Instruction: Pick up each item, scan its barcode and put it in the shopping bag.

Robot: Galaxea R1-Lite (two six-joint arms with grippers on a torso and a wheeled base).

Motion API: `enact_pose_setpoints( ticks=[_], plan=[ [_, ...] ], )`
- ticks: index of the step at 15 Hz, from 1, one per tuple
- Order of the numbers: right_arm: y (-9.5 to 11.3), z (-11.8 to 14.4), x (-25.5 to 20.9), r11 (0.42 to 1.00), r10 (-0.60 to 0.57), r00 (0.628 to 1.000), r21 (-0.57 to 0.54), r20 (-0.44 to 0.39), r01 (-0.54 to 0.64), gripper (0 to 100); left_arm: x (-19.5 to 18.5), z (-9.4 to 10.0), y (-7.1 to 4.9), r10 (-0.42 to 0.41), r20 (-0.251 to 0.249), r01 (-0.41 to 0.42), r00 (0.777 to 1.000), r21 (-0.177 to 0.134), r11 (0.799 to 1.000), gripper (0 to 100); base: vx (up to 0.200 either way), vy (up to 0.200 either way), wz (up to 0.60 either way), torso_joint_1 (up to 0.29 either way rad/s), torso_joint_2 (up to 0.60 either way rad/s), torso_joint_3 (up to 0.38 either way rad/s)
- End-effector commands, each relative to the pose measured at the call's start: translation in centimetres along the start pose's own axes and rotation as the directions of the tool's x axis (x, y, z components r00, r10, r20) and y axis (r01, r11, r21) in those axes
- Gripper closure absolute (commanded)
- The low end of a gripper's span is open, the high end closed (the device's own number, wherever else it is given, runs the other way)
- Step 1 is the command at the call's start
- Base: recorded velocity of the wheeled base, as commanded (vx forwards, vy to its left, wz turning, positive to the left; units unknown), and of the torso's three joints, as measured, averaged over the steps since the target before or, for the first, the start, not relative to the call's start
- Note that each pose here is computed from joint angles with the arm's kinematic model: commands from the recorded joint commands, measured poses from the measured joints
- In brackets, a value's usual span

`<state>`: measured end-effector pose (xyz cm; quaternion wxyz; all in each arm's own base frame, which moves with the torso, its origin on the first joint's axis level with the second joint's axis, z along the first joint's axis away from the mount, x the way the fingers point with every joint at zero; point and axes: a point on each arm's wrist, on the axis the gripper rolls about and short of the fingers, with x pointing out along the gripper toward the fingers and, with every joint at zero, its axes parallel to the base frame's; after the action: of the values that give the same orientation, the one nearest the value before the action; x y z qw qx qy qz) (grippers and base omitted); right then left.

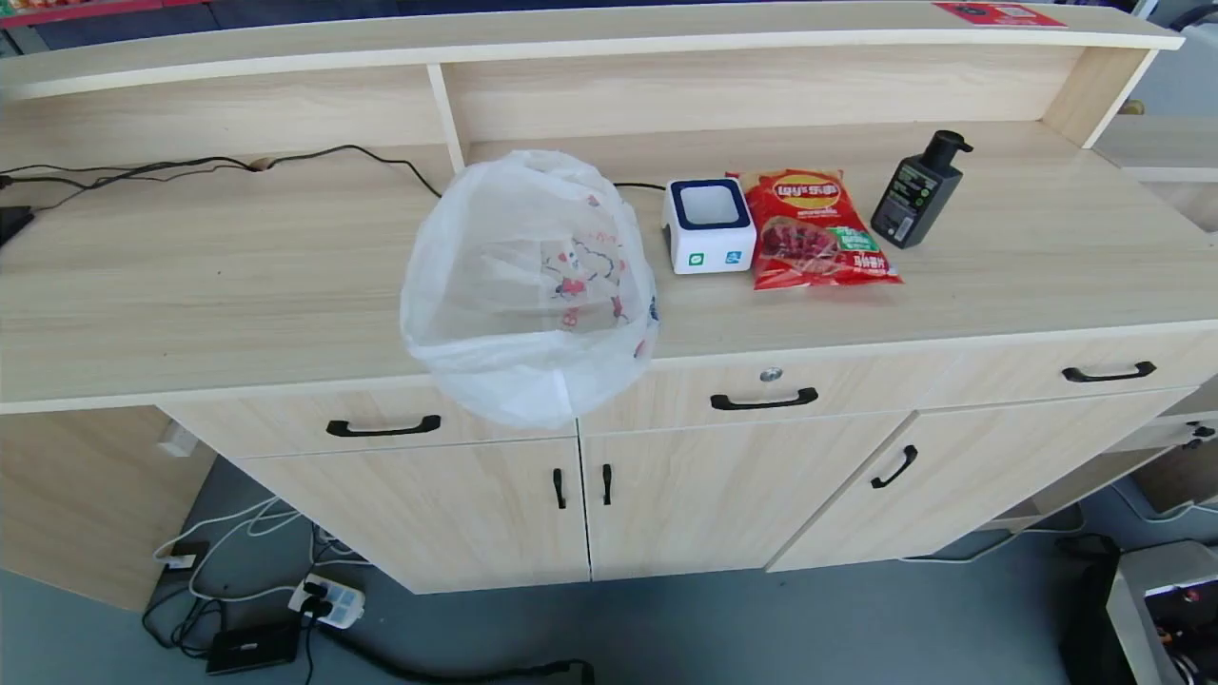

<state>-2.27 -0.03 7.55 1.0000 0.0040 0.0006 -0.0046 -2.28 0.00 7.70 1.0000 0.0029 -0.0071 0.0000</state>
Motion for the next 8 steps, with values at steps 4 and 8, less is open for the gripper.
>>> enact_pose_setpoints(
  ticks=[4, 8],
  plan=[
    [0.00, 0.00, 0.00, 1.000, 0.000, 1.000, 0.001, 0.000, 0.000, 0, 0.00, 0.01, 0.00, 0.002, 0.001, -0.002, 1.000, -0.003, 1.000, 0, 0.200, 0.000, 0.00, 0.000, 0.00, 0.004],
    [0.00, 0.00, 0.00, 1.000, 0.000, 1.000, 0.000, 0.000, 0.000, 0, 0.00, 0.01, 0.00, 0.000, 0.001, 0.000, 1.000, -0.001, 1.000, 0, 0.100, 0.000, 0.00, 0.002, 0.00, 0.001]
  ],
)
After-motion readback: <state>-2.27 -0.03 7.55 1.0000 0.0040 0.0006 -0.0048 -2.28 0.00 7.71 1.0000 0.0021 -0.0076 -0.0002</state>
